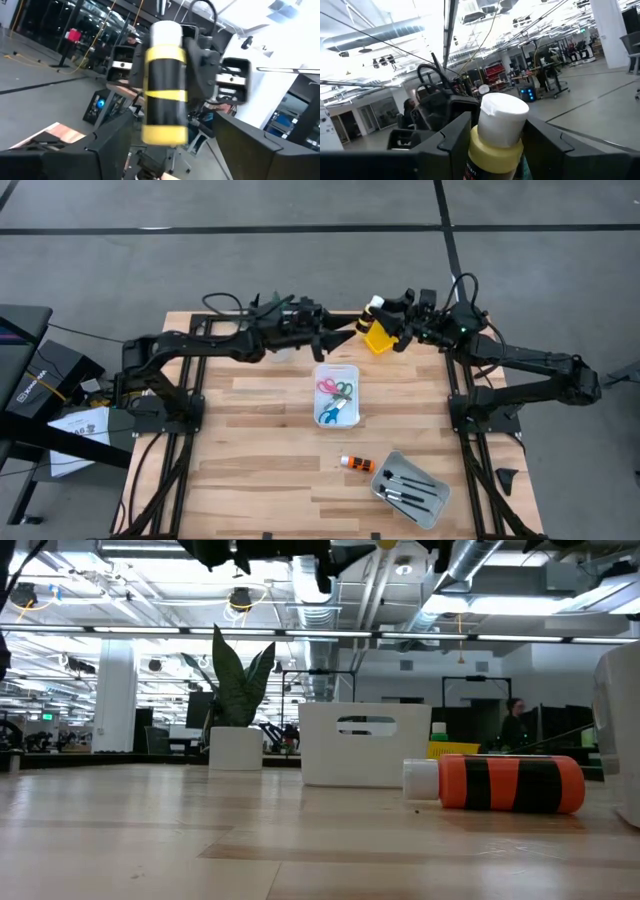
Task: Pick & Place Paint Supplies
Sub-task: Put the yellow acrylic paint bottle into the yellow basket
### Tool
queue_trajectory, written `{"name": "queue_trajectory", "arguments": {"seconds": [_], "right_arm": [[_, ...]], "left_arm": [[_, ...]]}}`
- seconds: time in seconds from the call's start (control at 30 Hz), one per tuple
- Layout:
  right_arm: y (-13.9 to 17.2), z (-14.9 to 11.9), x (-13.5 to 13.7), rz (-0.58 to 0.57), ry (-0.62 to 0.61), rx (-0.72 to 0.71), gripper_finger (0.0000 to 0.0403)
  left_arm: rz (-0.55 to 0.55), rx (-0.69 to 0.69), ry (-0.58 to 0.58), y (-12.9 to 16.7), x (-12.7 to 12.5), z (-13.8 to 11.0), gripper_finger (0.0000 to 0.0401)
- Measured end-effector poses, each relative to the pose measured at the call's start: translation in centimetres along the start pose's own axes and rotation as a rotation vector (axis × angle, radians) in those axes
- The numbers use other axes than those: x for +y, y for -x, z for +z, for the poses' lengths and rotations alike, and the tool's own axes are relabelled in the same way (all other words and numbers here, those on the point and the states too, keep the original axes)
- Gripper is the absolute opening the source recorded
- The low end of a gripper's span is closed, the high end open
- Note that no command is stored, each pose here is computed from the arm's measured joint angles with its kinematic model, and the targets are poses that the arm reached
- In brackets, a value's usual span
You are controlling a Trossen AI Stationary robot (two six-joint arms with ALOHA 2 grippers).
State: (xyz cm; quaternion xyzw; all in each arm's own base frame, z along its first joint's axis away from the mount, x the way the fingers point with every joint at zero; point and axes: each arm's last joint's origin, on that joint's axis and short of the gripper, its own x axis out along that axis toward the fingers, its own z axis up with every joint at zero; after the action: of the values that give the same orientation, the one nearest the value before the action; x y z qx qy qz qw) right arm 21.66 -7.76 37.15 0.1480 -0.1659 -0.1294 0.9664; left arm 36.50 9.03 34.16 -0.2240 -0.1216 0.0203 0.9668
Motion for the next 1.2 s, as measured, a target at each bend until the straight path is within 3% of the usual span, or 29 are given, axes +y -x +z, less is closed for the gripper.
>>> {"name": "queue_trajectory", "arguments": {"seconds": [0.47,0.93,1.2], "right_arm": [[0.1,0.0,0.1,0.027,-0.004,0.009,0.0155],[0.1,0.0,-0.1,0.021,-0.01,0.018,0.0153],[0.1,0.0,-0.1,0.02,-0.009,0.019,0.0155]], "left_arm": [[-0.027,0.051,0.035,-2.6,0.5,-1.0,0.0266],[-0.052,0.09,0.043,-2.6,0.2,-1.4,0.014],[-0.045,0.079,0.04,-2.6,0.4,-1.3,0.0132]]}}
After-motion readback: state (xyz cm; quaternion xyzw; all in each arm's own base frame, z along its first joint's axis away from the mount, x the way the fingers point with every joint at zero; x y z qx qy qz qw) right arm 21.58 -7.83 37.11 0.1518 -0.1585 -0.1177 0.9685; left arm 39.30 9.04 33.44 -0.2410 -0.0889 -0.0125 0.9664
